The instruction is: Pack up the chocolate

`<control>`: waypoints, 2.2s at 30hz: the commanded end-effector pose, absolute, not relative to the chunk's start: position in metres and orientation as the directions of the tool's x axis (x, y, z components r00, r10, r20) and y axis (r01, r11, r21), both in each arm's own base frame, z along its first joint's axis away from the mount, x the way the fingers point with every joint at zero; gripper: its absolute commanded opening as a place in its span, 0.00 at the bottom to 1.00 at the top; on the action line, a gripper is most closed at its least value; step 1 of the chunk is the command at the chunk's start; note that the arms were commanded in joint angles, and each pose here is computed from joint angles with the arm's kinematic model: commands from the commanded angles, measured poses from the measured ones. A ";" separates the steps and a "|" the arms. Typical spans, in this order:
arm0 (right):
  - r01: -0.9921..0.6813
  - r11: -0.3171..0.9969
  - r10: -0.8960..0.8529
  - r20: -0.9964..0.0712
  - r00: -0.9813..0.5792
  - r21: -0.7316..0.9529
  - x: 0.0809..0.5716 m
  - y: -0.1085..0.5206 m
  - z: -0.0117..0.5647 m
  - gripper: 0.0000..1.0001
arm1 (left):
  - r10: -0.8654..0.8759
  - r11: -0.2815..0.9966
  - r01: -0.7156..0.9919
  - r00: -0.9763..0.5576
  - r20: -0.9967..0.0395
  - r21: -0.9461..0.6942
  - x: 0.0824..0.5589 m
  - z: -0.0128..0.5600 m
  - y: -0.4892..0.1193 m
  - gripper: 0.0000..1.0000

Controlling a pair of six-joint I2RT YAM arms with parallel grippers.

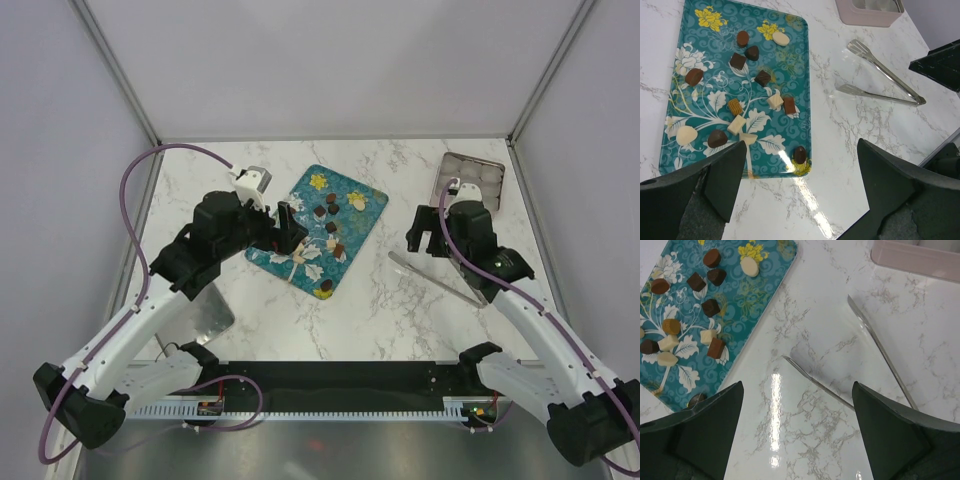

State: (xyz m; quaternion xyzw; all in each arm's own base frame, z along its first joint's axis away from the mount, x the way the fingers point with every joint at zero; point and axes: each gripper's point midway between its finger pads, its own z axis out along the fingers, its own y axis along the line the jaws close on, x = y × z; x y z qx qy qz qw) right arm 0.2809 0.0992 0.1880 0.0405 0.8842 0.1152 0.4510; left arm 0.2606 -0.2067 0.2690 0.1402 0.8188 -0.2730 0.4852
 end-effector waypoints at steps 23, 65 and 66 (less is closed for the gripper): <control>-0.596 0.734 -0.679 -0.355 -0.643 -0.325 0.369 0.053 0.107 0.98 | -0.097 0.745 0.594 -0.356 -0.929 -0.305 0.235 0.323 -0.202 0.99; -0.810 0.582 -0.805 -0.187 -0.564 -0.063 0.225 0.005 0.046 0.98 | -0.092 0.784 0.559 -0.327 -0.941 -0.271 0.241 0.323 -0.191 0.98; -0.810 0.584 -0.803 -0.186 -0.567 -0.054 0.222 0.005 0.045 0.98 | -0.089 0.780 0.564 -0.331 -0.940 -0.272 0.240 0.322 -0.193 0.98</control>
